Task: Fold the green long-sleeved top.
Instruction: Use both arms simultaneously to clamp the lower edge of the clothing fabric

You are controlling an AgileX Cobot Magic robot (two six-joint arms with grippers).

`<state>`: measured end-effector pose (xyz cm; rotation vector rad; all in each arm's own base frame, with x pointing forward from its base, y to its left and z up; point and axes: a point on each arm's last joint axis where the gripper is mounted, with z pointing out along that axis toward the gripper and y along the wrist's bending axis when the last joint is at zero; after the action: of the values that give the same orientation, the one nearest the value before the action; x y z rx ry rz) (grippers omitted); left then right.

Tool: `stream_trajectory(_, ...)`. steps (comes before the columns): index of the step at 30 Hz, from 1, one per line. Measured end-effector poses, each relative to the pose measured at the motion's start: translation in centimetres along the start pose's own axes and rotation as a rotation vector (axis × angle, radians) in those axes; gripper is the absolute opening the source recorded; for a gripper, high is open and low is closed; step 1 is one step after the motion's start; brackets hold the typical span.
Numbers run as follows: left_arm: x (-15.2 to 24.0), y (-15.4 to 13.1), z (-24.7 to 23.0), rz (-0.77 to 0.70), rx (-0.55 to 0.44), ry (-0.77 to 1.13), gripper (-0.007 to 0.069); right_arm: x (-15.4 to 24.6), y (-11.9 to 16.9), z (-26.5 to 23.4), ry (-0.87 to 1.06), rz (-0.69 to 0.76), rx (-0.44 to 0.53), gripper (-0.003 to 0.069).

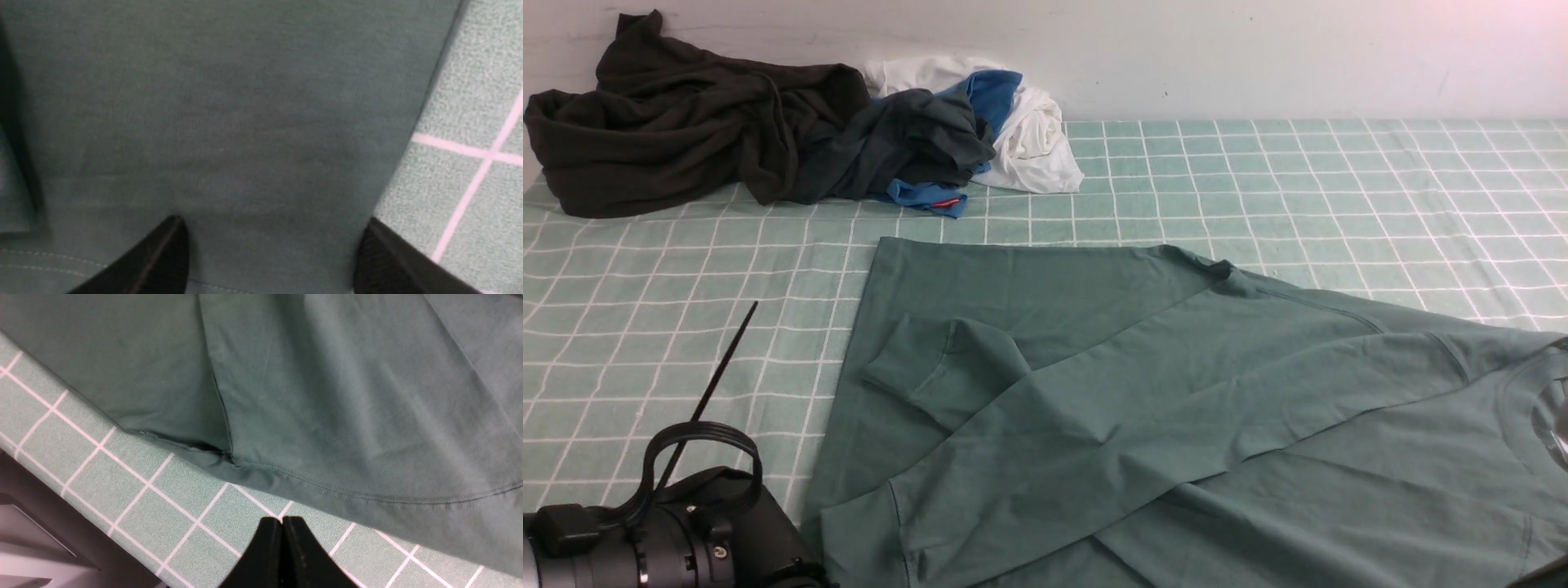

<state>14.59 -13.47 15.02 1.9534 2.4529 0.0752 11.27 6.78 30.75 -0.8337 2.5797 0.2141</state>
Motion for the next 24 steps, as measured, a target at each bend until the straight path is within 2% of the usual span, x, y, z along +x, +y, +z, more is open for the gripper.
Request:
stream_trajectory(3,-0.1,0.1,-0.1,-0.043,-0.005,0.000,0.0457,0.0,0.0,0.0,0.000,0.000,0.000,-0.0014)
stream_trajectory(8,-1.0,0.9,-1.0,-0.123,-0.033,-0.015,0.0323,0.0,0.0,0.0,0.000,0.000,0.000,-0.0014)
stream_trajectory(11,-1.0,0.9,-0.9,-0.129,-0.030,-0.011,0.0270,0.0,0.0,0.0,0.000,0.000,0.000,-0.0014)
stream_trajectory(19,-1.2,1.0,0.2,-0.114,0.016,0.073,0.0235,0.0,0.0,0.0,0.001,0.000,0.000,-0.0014)
stream_trajectory(22,-1.3,1.0,0.2,-0.120,0.025,0.079,0.0179,0.0,0.0,0.1,0.002,-0.004,0.000,-0.0014)
stream_trajectory(24,-1.2,1.0,0.2,-0.119,0.026,0.085,0.0065,0.0,0.0,0.1,0.002,-0.024,0.000,-0.0014)
